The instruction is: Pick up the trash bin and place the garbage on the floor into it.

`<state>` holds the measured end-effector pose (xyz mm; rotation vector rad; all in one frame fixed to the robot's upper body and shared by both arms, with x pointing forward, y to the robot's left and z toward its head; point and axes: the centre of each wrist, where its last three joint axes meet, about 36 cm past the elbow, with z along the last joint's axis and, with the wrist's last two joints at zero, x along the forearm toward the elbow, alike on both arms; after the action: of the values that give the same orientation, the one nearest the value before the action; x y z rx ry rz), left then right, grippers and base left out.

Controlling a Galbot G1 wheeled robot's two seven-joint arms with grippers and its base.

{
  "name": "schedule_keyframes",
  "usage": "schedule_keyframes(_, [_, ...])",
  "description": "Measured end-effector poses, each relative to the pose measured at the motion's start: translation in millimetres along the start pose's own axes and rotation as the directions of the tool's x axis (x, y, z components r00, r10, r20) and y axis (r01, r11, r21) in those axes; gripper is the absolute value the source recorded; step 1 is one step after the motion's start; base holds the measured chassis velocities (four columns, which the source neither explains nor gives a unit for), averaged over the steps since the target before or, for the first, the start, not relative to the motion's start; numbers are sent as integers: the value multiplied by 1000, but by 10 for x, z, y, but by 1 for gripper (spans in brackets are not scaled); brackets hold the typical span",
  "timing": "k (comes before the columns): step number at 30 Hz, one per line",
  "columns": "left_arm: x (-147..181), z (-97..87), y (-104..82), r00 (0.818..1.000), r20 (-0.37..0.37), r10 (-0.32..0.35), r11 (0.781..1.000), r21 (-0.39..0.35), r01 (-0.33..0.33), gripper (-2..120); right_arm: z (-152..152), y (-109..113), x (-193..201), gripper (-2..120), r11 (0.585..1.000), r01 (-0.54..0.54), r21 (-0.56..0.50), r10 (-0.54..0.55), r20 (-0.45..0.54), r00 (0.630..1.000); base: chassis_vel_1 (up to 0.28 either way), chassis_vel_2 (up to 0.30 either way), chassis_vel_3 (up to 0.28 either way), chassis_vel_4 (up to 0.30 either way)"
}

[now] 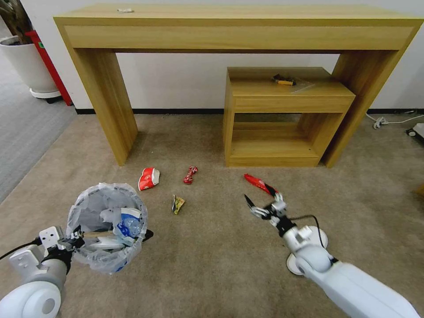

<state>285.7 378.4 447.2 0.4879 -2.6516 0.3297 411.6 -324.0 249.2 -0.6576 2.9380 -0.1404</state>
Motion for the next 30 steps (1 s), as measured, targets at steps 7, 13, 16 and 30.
schedule_keyframes(7, [9, 22, 8, 1000, -4, -3, 1000, 2, 3, 0, 155, -122, 416, 88, 992, -124, -27, 122, -59, 991, 0, 0, 0, 0])
schedule_keyframes(13, [-26, 40, 9, 1000, -7, -1, 1000, 4, 1, 0, 294, -107, 1007, 96, 971, -235, -47, 225, -160, 961, 0, 0, 0, 0])
schedule_keyframes(16, [-71, 70, 16, 1000, -14, -1, 1000, 5, 1, 0, 359, -94, 1432, 97, 945, -320, -62, 296, -248, 923, 0, 0, 0, 0])
schedule_keyframes(30, [-175, 124, -35, 1000, -25, 7, 1000, 14, -7, 0, 556, -202, 2307, 100, 902, -427, -63, 367, -409, 835, 0, 0, 0, 0])
